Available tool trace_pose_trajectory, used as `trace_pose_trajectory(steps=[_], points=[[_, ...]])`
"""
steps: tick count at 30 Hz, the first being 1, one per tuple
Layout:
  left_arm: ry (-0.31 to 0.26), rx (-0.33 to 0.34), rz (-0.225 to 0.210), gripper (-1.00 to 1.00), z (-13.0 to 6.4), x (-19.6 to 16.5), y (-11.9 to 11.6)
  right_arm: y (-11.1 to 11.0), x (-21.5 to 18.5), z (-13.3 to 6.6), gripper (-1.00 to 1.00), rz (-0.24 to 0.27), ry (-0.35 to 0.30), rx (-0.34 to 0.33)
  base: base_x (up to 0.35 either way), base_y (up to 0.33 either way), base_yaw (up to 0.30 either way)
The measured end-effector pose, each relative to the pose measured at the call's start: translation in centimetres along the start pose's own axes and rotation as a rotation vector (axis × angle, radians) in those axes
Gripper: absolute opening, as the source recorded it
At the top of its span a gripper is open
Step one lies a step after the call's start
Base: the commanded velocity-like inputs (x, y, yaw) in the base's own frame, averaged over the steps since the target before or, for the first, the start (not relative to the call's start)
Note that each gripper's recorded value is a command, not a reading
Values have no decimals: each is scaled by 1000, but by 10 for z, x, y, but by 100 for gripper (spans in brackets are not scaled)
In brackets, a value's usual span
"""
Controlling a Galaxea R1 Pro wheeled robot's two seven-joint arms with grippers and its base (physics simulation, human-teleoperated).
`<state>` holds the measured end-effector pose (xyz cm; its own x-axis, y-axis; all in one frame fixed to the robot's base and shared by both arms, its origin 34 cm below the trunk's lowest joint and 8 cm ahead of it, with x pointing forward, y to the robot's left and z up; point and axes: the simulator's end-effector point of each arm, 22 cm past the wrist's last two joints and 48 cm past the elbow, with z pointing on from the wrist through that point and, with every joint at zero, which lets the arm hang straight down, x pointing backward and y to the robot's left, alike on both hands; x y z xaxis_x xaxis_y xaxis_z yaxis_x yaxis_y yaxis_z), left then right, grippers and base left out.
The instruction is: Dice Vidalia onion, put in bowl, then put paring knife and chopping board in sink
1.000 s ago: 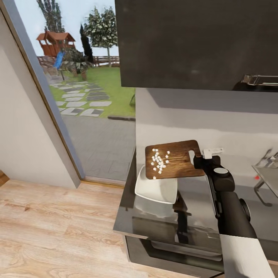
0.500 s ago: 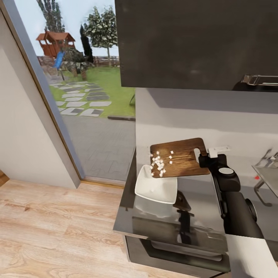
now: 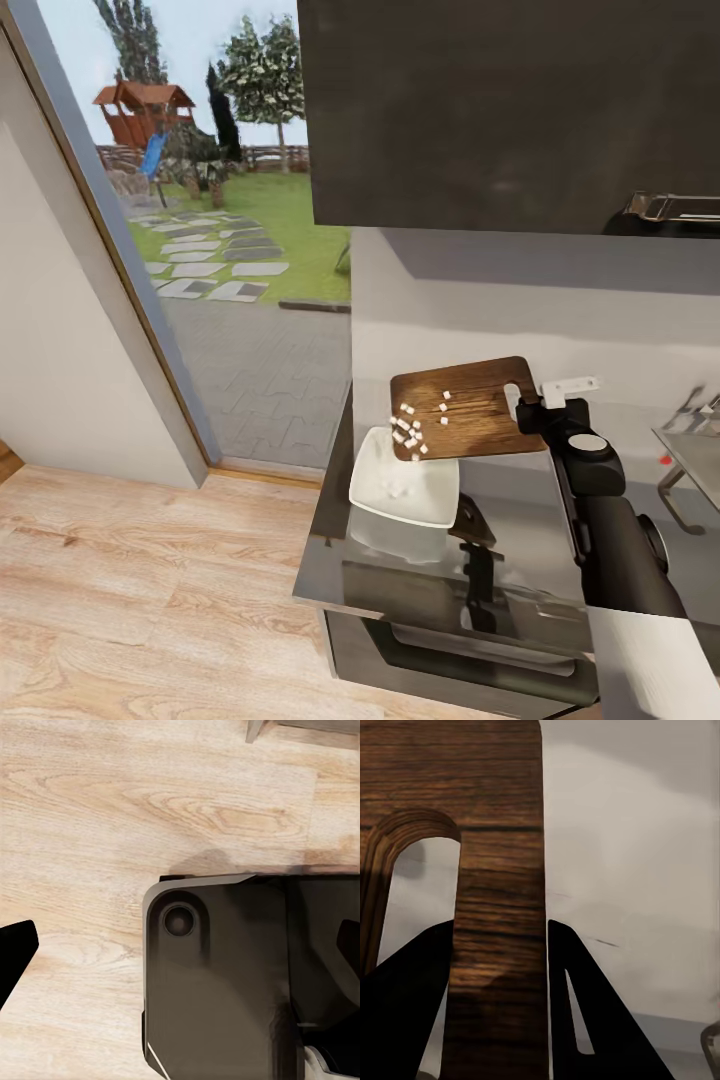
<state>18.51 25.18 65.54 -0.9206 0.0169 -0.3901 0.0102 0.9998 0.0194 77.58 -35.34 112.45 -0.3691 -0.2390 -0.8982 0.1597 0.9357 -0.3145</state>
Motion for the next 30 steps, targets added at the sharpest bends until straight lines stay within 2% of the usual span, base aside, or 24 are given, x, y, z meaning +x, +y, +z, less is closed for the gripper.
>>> trace_pose_trajectory(steps=[4, 8, 11, 15, 30], points=[[0, 0, 0, 100, 0, 0, 0, -3, 0, 0, -100, -7, 0, 7, 0, 0, 0], [8, 1, 1, 100, -1, 4, 0, -15, 0, 0, -100, -65, 2, 54, 0, 0, 0], [12, 2, 1, 100, -1, 5, -1, -18, -1, -1, -100, -89, 1, 73, 0, 0, 0], [12, 2, 1, 100, -1, 6, -1, -31, -12, -4, -100, -122, -33, 134, 0, 0, 0], [13, 2, 1, 100, -1, 6, -1, -31, -17, -6, -100, -110, -47, 135, 0, 0, 0]])
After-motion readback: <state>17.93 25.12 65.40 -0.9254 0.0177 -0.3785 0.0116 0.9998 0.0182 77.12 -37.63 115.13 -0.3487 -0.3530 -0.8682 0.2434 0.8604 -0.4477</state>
